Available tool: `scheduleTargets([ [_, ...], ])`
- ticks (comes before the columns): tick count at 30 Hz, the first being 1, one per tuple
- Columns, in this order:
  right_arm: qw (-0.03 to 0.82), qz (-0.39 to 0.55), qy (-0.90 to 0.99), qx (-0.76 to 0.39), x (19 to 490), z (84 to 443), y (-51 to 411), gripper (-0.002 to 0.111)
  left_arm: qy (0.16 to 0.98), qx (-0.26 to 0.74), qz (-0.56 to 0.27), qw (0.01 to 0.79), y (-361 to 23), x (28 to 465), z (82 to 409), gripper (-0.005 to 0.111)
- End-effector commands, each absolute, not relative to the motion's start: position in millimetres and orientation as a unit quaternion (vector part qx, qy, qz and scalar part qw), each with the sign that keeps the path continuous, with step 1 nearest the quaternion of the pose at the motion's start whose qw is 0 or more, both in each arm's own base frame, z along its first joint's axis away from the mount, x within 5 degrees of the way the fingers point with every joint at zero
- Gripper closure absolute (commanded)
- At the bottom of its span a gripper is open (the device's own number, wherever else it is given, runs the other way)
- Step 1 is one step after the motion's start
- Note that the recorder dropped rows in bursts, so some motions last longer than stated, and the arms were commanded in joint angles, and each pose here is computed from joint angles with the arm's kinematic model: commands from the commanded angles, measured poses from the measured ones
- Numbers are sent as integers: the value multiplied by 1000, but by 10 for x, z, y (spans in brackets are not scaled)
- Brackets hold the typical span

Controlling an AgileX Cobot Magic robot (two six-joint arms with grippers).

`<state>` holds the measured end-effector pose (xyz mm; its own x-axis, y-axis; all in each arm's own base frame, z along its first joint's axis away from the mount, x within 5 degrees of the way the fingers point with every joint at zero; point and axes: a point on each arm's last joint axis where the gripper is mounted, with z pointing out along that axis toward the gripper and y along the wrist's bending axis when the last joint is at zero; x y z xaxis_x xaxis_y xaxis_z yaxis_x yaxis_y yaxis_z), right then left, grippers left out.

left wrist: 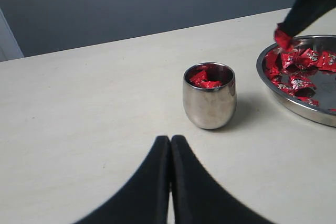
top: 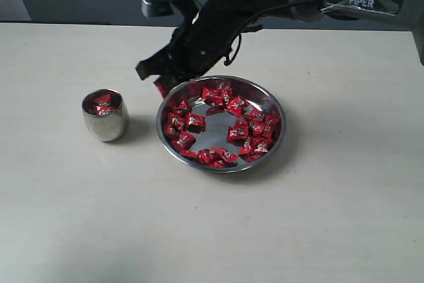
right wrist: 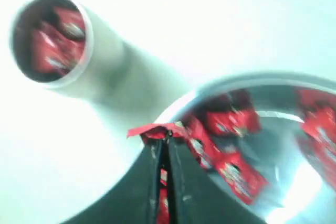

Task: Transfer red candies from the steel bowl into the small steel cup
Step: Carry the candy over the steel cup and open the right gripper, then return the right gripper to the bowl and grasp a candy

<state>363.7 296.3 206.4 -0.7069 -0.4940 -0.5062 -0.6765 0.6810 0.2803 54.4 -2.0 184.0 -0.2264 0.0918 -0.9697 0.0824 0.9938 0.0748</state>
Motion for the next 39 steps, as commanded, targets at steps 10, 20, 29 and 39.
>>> scheduleTargets([
  [10, 274, 344, 828, -348, 3427, 1813, 3646, 104, 779, 54, 0, 625, -23, 543, 1854, 106],
  [20, 295, 326, 830, -344, 3488, 1782, 3626, 85, 779, 54, 0, 625, -23, 543, 1854, 106],
  [29, 307, 315, 827, -349, 3518, 1847, 3584, 81, 779, 54, 0, 625, -23, 543, 1854, 106],
  [39, 187, 167, 908, -335, 3695, 1997, 2810, 81, 779, 54, 0, 625, -23, 543, 1854, 106],
])
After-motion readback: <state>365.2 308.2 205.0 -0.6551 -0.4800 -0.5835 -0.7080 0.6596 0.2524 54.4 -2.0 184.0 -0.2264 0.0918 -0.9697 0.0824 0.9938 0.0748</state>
